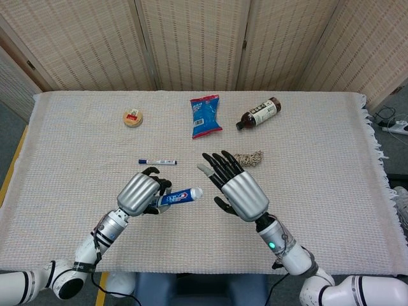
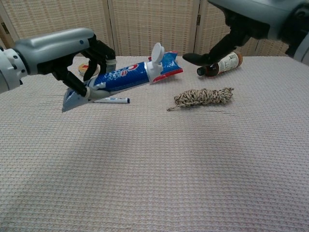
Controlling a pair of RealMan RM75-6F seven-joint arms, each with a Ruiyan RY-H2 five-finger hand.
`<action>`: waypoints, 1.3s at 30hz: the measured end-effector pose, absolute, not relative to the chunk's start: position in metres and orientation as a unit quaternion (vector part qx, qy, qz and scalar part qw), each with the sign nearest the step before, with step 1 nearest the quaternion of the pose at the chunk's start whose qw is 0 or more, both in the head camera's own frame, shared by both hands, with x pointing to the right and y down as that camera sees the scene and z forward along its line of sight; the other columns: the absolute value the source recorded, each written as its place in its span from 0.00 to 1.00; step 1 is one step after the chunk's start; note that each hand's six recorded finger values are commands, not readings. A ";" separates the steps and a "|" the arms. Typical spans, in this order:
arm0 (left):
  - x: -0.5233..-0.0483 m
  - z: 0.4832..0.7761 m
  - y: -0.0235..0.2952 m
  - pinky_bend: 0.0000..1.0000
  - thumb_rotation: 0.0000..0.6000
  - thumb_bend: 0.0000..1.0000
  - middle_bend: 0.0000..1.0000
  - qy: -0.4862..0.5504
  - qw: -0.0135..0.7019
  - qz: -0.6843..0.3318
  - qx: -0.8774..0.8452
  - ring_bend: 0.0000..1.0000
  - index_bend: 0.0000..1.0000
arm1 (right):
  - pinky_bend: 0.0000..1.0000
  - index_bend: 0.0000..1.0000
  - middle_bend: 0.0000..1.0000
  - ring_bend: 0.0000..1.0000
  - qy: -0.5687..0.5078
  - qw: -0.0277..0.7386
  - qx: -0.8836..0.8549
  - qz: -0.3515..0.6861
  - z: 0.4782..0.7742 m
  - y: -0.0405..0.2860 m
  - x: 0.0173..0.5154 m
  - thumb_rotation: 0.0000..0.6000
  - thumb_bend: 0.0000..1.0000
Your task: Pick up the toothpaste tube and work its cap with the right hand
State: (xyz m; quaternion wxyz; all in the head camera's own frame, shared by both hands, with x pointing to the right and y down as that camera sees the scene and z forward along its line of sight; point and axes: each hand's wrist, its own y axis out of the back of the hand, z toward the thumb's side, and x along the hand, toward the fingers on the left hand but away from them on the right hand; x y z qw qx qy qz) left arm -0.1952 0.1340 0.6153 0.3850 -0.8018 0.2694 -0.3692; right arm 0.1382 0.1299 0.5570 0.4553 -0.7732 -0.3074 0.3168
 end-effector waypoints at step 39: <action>-0.296 0.666 0.141 0.20 1.00 0.45 0.32 0.283 0.432 -0.487 -0.704 0.25 0.25 | 0.00 0.00 0.00 0.00 -0.331 0.439 -0.689 0.472 0.570 0.140 0.339 1.00 0.38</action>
